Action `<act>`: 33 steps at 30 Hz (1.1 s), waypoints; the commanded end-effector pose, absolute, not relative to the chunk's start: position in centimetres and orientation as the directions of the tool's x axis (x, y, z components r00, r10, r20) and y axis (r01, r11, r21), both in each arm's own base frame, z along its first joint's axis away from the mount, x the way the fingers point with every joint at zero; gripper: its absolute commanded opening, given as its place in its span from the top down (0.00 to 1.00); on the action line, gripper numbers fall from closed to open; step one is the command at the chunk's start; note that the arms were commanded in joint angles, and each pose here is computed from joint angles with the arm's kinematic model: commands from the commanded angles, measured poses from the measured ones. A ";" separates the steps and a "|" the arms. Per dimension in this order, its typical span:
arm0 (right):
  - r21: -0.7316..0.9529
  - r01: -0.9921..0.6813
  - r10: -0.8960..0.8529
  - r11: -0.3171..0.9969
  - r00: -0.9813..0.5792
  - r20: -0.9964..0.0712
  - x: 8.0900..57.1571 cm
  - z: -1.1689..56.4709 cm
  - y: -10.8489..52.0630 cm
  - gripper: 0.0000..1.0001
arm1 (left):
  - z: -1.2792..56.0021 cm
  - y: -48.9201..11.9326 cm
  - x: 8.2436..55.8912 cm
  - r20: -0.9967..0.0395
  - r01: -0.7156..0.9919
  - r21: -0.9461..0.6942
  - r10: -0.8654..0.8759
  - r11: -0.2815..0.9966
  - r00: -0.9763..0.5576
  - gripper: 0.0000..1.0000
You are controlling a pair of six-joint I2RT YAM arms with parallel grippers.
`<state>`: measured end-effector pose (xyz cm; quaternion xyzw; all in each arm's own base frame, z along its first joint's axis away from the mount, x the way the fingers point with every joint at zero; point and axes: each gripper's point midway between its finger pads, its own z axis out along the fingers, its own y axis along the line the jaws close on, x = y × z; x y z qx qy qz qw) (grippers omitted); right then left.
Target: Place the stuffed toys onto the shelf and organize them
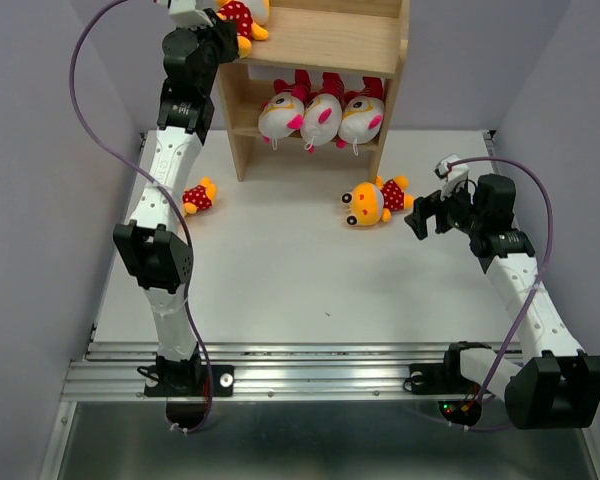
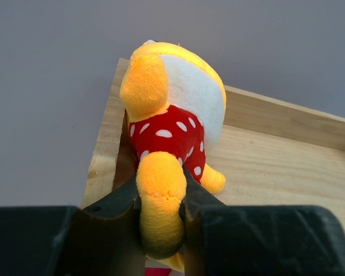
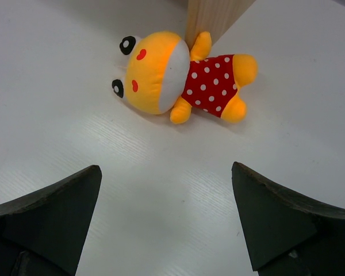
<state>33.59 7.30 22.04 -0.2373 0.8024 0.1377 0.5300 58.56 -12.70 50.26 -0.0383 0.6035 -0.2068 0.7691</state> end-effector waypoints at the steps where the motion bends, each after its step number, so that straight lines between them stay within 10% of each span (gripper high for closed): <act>1: -0.050 -0.529 -0.220 0.847 -0.264 -0.939 33.9 23.8 7.4 0.00 | 54.0 -11.7 57.8 -0.873 0.274 -0.318 -0.394 0.907 0.289 0.59; 5: -0.049 -0.533 -0.219 0.845 -0.261 -0.940 33.9 23.9 7.5 0.00 | 54.8 -12.1 56.8 -0.863 0.308 -0.332 -0.419 0.892 0.282 0.23; 10: -0.042 -0.542 -0.216 0.839 -0.263 -0.940 33.8 23.8 7.7 0.00 | 56.3 -11.6 55.1 -0.858 0.310 -0.326 -0.417 0.893 0.299 0.09; 26: 0.061 -0.688 -0.220 0.723 -0.312 -0.924 32.5 22.9 10.4 0.00 | 62.1 -7.8 46.8 -0.849 0.206 -0.263 -0.328 0.942 0.414 0.03; 33: 0.260 -0.550 -0.087 0.794 -0.526 -0.846 36.7 20.8 10.0 0.00 | 55.8 -6.5 43.1 -0.900 0.185 -0.252 -0.301 0.950 0.317 0.01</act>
